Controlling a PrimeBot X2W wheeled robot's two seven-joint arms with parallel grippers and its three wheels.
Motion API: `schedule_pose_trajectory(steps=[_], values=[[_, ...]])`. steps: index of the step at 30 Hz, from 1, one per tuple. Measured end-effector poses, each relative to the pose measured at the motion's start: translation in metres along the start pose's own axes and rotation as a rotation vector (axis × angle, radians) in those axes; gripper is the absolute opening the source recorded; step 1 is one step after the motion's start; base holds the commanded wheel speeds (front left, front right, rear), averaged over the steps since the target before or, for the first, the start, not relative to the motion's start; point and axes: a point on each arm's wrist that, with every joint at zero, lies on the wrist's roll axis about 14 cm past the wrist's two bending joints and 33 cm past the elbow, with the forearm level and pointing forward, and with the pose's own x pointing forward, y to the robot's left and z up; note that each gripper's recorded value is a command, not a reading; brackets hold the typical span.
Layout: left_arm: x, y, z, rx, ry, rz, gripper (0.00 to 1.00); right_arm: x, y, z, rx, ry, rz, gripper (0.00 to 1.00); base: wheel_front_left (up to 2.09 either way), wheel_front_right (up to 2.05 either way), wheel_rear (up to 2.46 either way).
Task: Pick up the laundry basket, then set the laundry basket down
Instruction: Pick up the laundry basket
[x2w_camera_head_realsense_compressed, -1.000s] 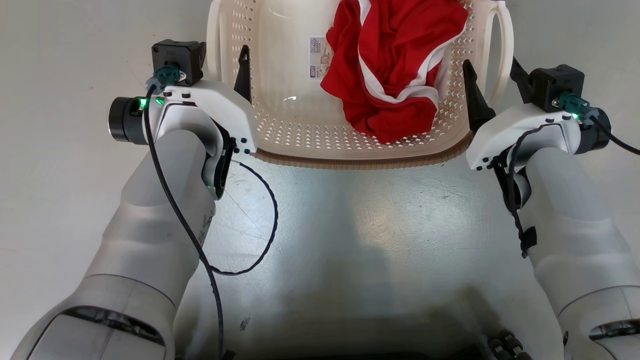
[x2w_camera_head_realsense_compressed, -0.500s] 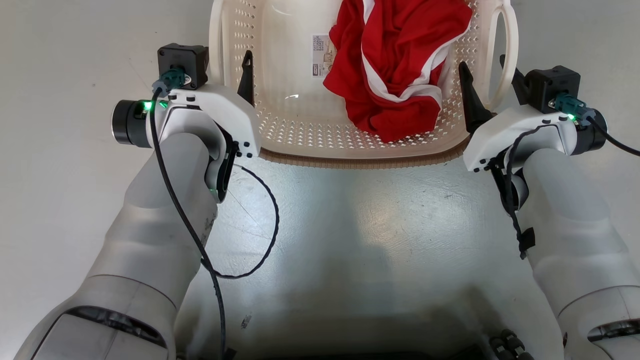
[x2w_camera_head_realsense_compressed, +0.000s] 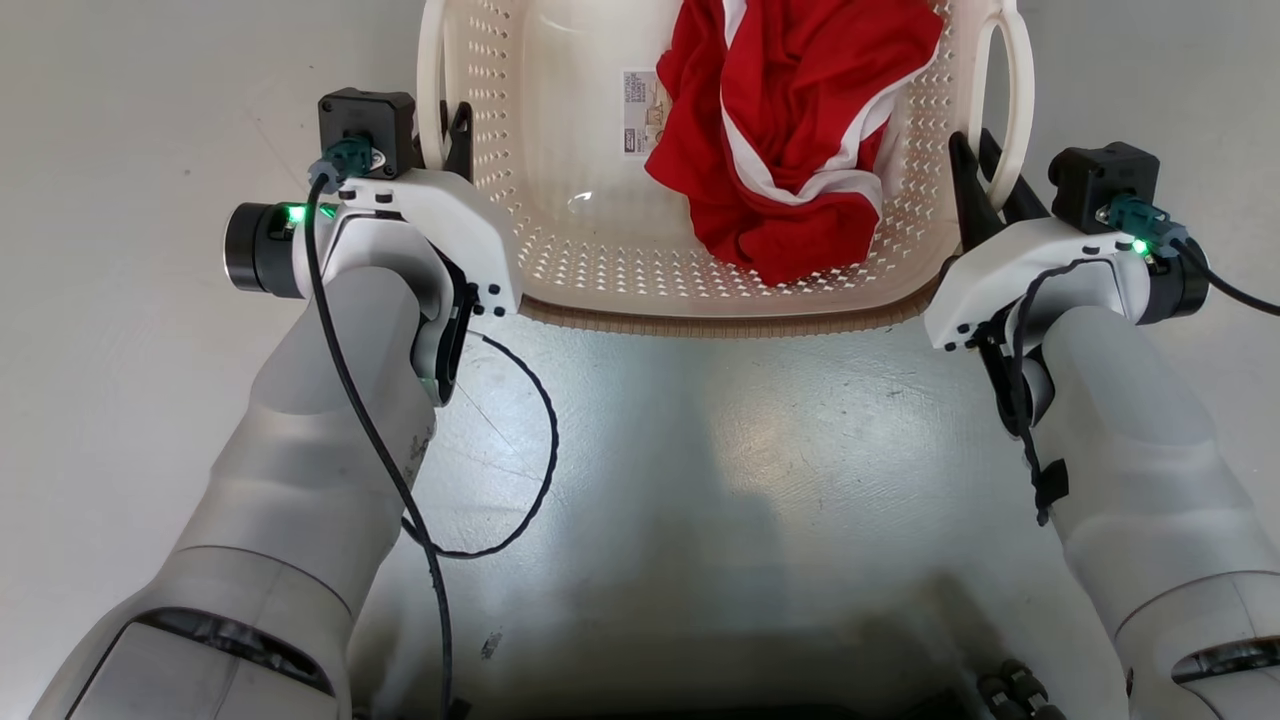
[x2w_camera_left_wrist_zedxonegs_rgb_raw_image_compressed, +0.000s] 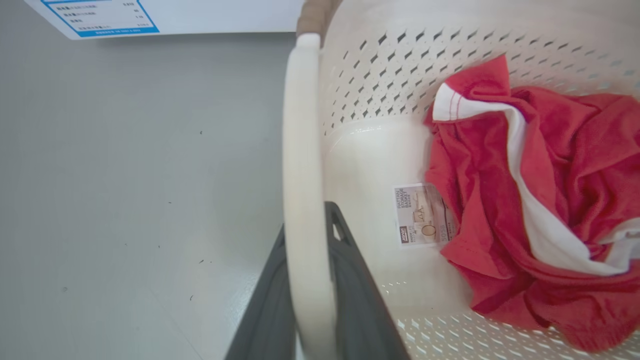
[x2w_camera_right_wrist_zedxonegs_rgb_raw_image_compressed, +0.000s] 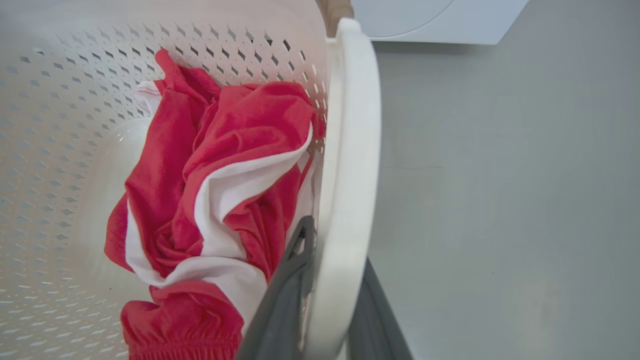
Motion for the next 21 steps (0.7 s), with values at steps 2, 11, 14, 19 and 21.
schedule_pose_trajectory(steps=[2,11,14,19,21], values=[[-0.001,-0.001,0.001,0.003,-0.001,-0.004,0.00,-0.001,0.000,0.000,0.002,0.003,0.000,0.00,0.00,0.00,0.00],[-0.009,-0.004,0.006,0.013,-0.001,-0.003,0.00,-0.009,0.005,0.007,0.004,0.008,0.018,0.00,0.00,0.00,0.00],[-0.015,-0.006,0.006,0.020,0.005,-0.005,0.00,-0.014,0.008,0.009,0.000,0.011,0.028,0.00,0.00,0.00,0.00],[-0.028,-0.009,0.007,0.021,0.010,-0.004,0.00,-0.027,0.013,0.014,-0.002,0.013,0.039,0.00,0.00,0.00,0.00],[-0.035,-0.010,0.007,0.020,0.013,-0.004,0.00,-0.035,0.013,0.013,0.002,0.021,0.039,0.00,0.00,0.00,0.00]])
